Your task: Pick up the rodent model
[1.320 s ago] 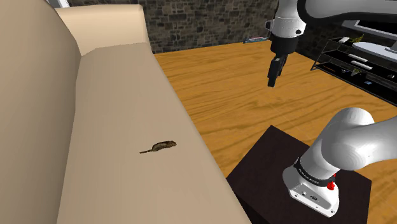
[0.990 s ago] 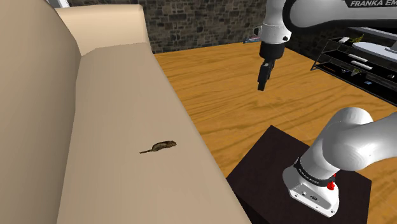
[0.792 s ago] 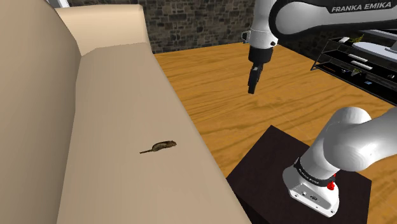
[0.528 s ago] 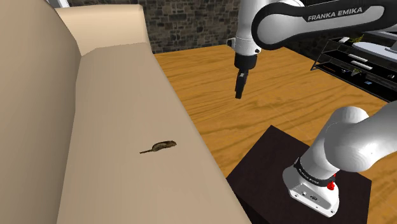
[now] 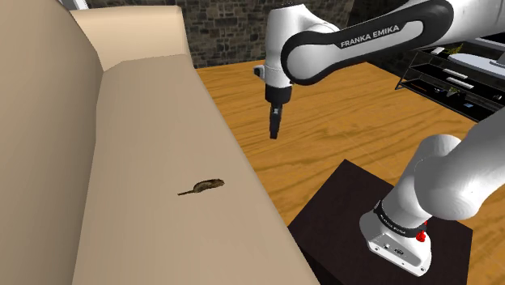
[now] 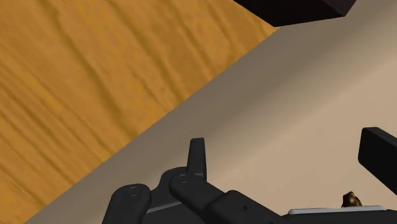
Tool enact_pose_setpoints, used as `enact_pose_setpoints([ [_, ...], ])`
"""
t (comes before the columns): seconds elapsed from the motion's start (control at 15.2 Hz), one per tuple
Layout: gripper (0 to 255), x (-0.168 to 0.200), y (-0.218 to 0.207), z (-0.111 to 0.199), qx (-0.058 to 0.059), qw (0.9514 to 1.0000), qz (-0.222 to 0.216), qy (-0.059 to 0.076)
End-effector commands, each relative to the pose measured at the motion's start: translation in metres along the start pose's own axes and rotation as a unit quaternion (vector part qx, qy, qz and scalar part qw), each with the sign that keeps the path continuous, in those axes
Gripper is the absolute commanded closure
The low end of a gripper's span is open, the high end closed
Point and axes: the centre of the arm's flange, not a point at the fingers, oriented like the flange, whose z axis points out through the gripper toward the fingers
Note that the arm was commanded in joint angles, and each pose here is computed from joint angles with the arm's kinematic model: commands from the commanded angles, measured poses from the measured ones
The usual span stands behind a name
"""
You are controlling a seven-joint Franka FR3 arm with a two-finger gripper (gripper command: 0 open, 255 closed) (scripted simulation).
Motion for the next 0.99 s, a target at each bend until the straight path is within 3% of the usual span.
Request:
enact_pose_setpoints([
  [0.0, 0, 0.019, -0.009, 0.011, 0.002, 0.9997, -0.026, 0.005],
  [0.46, 0, 0.089, -0.048, 0.046, 0.009, 0.9934, -0.113, 0.020],
  [0.92, 0, 0.152, -0.099, 0.078, 0.017, 0.9792, -0.199, 0.036],
])
